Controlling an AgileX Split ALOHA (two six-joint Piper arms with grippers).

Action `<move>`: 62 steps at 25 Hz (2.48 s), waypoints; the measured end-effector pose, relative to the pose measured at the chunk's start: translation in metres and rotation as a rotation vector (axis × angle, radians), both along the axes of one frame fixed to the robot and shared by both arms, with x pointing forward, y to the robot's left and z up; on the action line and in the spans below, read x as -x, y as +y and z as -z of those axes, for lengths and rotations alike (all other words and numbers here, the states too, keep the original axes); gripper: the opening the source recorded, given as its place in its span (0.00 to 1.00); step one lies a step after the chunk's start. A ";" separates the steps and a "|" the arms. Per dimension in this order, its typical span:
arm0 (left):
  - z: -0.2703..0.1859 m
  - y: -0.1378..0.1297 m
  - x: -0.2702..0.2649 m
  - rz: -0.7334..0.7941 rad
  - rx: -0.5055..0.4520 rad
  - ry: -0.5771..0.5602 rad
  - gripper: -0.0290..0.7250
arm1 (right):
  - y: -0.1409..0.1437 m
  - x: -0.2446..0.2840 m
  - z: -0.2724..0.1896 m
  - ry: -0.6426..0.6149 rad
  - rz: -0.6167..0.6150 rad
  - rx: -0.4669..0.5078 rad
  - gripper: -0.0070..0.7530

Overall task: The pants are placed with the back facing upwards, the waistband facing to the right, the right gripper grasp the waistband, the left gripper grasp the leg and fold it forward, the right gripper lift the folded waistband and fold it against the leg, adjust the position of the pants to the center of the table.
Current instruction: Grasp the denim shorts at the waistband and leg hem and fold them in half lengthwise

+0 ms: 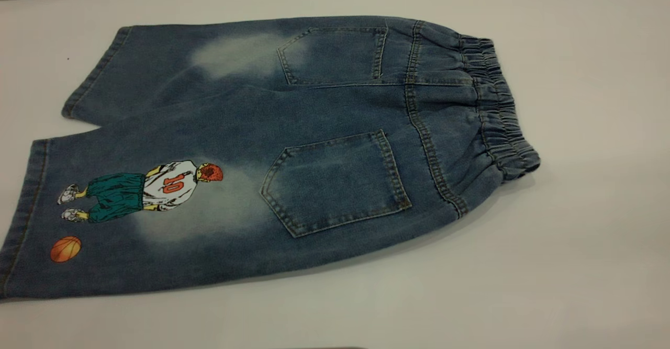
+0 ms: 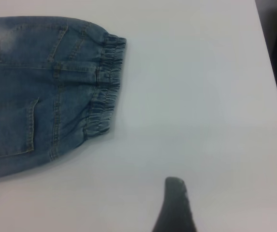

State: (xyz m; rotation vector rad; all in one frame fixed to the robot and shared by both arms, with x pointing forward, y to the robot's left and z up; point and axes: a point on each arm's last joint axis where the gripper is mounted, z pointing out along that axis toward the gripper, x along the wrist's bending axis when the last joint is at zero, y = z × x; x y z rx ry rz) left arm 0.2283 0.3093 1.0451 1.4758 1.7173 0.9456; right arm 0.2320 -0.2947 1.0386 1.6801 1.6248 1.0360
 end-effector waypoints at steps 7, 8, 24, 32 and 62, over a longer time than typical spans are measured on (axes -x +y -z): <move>0.000 0.000 0.000 0.000 0.000 0.000 0.56 | 0.000 0.000 0.000 0.000 0.000 0.000 0.63; 0.000 0.000 0.000 0.000 0.000 0.000 0.56 | 0.000 0.000 0.000 0.000 0.000 0.000 0.63; 0.000 0.000 0.000 0.000 0.000 0.000 0.56 | 0.000 0.000 0.000 0.000 0.000 0.000 0.63; 0.000 0.000 0.000 0.000 0.000 0.000 0.56 | 0.000 0.000 0.000 0.000 0.000 0.000 0.63; -0.038 0.000 -0.058 0.047 -0.050 0.093 0.56 | 0.021 -0.060 -0.017 0.097 -0.098 -0.171 0.64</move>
